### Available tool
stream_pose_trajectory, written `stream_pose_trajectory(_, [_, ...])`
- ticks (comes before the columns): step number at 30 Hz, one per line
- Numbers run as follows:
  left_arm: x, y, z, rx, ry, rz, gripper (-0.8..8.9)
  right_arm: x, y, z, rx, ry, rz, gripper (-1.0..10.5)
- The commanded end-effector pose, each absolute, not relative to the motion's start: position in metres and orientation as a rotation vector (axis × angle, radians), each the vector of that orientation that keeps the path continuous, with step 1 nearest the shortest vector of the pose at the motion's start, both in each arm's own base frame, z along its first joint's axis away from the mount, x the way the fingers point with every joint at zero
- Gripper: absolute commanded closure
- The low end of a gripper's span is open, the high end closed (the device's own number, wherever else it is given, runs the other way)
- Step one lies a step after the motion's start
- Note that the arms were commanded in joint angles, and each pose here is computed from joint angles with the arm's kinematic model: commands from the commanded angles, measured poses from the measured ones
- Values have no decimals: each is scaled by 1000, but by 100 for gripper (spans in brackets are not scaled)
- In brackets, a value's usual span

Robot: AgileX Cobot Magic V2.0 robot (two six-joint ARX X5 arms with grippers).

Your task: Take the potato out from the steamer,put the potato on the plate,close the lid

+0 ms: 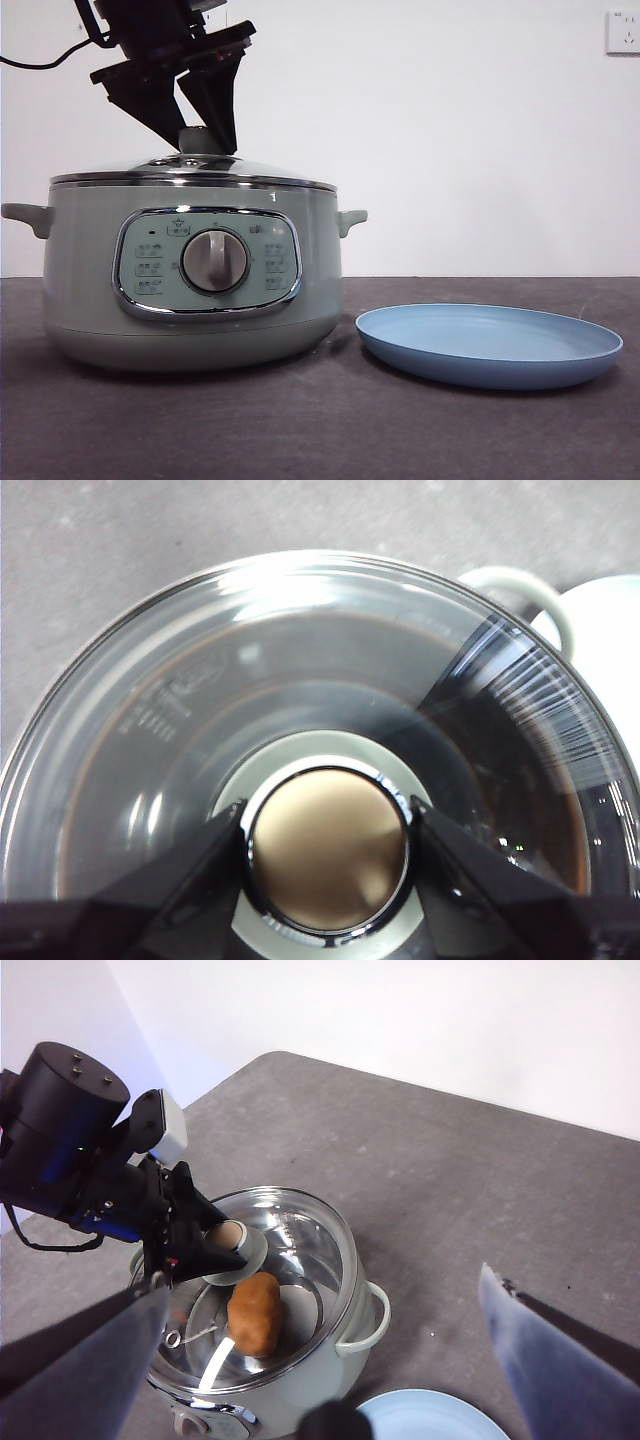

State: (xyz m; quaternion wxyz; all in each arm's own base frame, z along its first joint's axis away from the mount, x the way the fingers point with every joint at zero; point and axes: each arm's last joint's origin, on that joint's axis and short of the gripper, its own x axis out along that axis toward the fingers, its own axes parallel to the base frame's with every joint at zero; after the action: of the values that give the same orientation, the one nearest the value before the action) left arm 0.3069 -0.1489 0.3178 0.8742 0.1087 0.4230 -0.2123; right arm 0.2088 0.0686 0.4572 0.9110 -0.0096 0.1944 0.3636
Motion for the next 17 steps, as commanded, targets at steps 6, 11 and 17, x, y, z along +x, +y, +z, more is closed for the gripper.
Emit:
stream_pose_trajectory(6, [308,-143,387,231,718,-439,821,209,69,459,5,401,755,195])
stream_pose_trajectory(11, [293,-133,449,255,580,-418,821,210,73,460,11,384,770,195])
stream_pose_trajectory(17, [259,-110,507,297,492,-326,821,220,92,455,1,399,833,195])
